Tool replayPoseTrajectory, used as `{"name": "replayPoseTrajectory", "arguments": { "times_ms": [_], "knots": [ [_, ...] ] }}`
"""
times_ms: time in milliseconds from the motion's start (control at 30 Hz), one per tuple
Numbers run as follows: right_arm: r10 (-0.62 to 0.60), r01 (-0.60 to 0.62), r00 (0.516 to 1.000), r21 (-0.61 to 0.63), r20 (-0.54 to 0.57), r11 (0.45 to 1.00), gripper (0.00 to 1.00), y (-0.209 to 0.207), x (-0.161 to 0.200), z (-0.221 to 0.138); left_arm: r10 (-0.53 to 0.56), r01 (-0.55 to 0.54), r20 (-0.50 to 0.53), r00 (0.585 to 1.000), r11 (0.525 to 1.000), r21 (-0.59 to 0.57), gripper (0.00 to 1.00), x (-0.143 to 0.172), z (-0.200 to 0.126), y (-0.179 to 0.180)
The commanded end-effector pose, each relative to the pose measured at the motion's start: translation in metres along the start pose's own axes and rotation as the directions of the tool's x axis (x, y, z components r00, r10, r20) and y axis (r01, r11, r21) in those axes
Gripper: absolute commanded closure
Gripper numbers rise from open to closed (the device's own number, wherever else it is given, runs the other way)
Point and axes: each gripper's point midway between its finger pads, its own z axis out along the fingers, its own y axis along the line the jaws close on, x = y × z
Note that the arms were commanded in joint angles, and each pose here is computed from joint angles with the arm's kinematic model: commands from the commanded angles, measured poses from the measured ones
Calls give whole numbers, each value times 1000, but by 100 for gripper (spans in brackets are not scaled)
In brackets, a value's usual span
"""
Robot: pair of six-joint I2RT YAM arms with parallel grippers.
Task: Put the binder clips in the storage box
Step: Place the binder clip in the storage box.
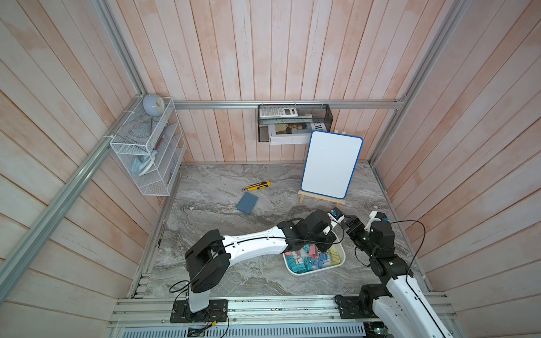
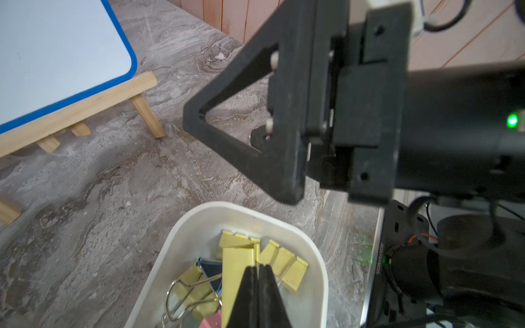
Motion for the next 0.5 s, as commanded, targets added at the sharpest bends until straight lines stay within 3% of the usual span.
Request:
{"name": "replayPoseTrajectory", "arguments": {
  "times_ms": [0,67,167,233,367,467],
  "knots": [
    [9,-9,1000,37,0,999,10,-12,2,-2,-5,4,29,1000,999,38,100,-8,16,-7],
    [0,0,1000,39,0,999,10,-13,3,-4,-13,12,26,1000,999,46,97,-6,21,-8],
    [-17,17,1000,40,8,999,10,-13,1,-7,-21,20,31,999,999,39,72,-6,20,-7],
    [-28,28,999,42,16,999,10,-13,0,-8,-23,22,48,999,999,28,62,-11,14,-6],
    [-57,56,998,36,30,998,10,-10,-4,-8,-24,25,129,991,1000,-10,56,-33,-14,-2],
    [-106,105,993,27,47,994,10,-6,-9,-8,-20,43,230,973,994,-96,55,-57,-54,12]
  ]
}}
